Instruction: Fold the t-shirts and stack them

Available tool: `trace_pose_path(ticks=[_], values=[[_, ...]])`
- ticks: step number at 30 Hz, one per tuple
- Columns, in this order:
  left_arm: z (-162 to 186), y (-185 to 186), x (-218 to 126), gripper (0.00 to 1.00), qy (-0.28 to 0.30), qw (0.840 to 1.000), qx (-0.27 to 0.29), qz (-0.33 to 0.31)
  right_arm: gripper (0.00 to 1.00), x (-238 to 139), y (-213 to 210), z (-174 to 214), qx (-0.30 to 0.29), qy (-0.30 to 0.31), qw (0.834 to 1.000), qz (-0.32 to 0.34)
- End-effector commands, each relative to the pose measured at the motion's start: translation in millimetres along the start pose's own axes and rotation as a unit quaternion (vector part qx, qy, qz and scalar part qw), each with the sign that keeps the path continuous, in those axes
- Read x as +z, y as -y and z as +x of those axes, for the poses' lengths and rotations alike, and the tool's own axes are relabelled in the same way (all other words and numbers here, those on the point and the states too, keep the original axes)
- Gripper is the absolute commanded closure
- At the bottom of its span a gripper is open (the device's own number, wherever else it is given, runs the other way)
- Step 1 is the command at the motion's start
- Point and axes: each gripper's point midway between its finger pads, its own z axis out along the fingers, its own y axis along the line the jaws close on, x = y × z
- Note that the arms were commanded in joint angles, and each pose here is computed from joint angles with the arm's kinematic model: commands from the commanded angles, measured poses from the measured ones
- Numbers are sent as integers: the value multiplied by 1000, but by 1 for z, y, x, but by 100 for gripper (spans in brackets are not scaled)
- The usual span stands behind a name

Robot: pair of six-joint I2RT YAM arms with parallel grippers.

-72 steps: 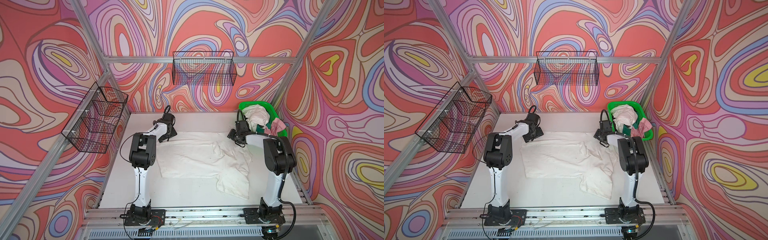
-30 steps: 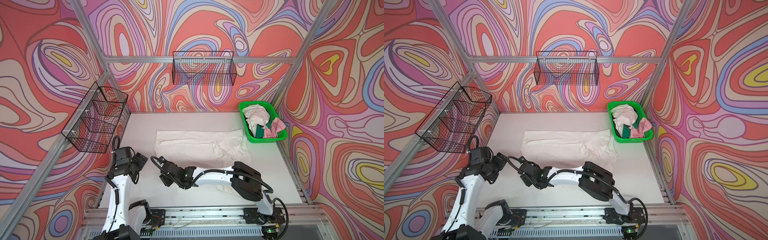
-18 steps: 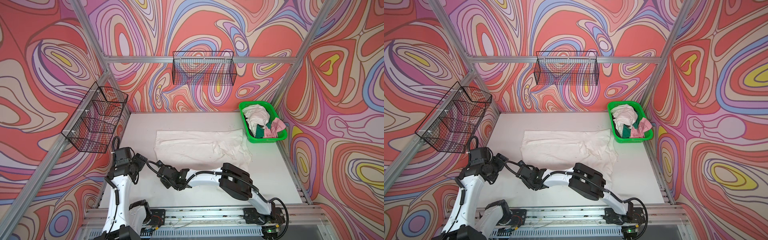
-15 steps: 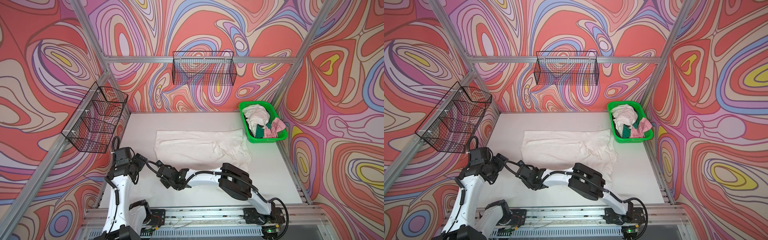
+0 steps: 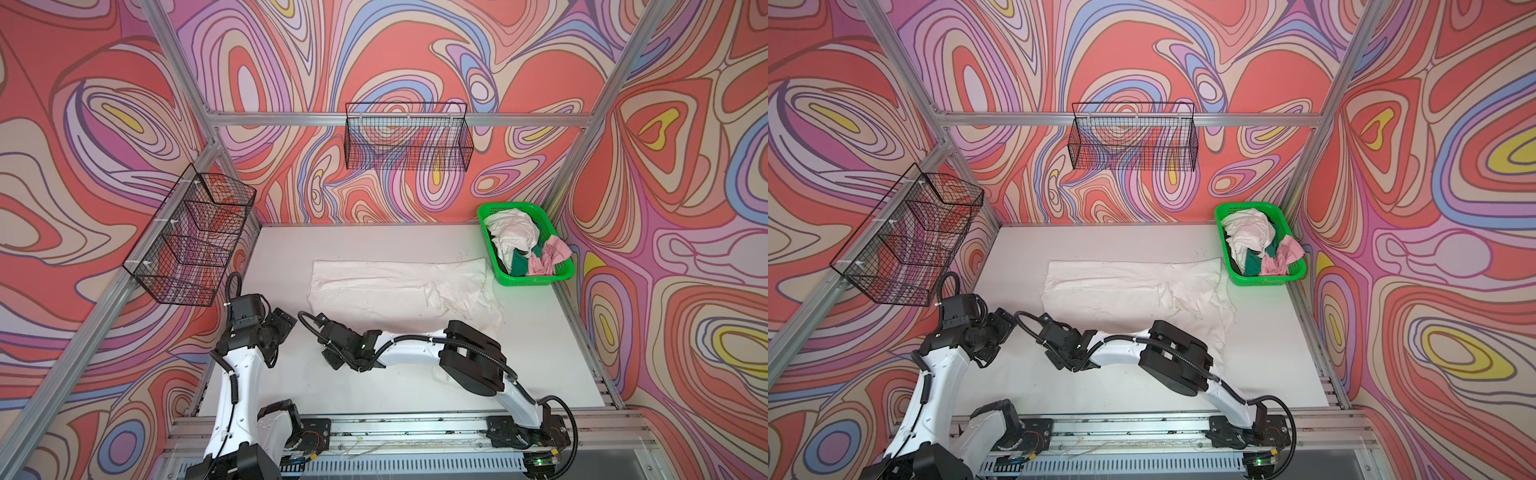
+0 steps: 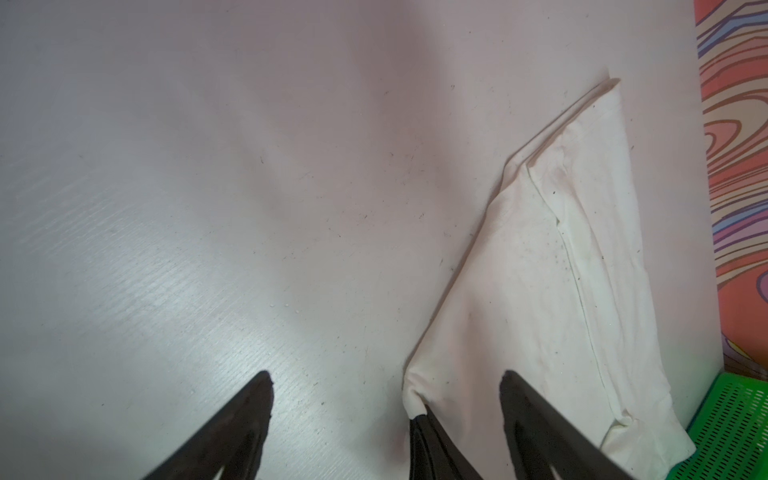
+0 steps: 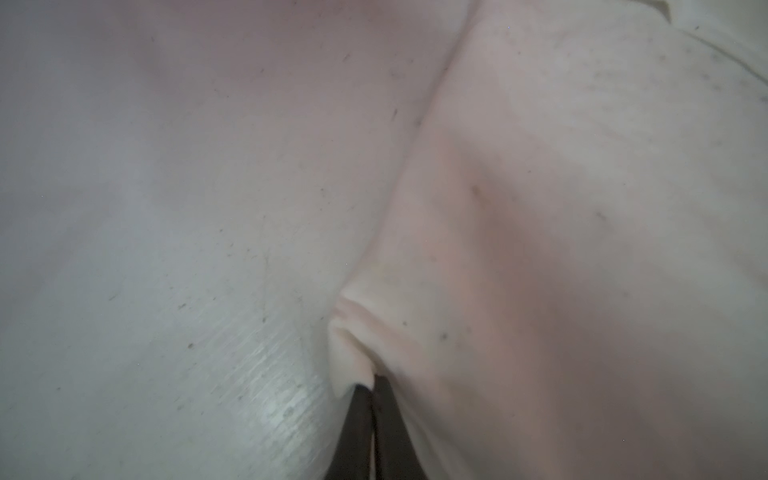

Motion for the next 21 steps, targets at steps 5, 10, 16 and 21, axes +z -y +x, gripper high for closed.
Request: trace_pose_path(ticks=[5, 10, 16, 21], values=[[16, 7, 4, 14, -22, 999, 44, 8, 100, -29, 45, -53, 109, 53, 989, -82], [28, 14, 6, 15, -32, 996, 79, 6, 100, -24, 82, -53, 172, 45, 980, -90], [43, 25, 15, 16, -65, 992, 106, 24, 100, -12, 110, -57, 186, 39, 980, -62], [70, 37, 26, 15, -114, 983, 144, 27, 100, -2, 115, -52, 173, 21, 984, -48]])
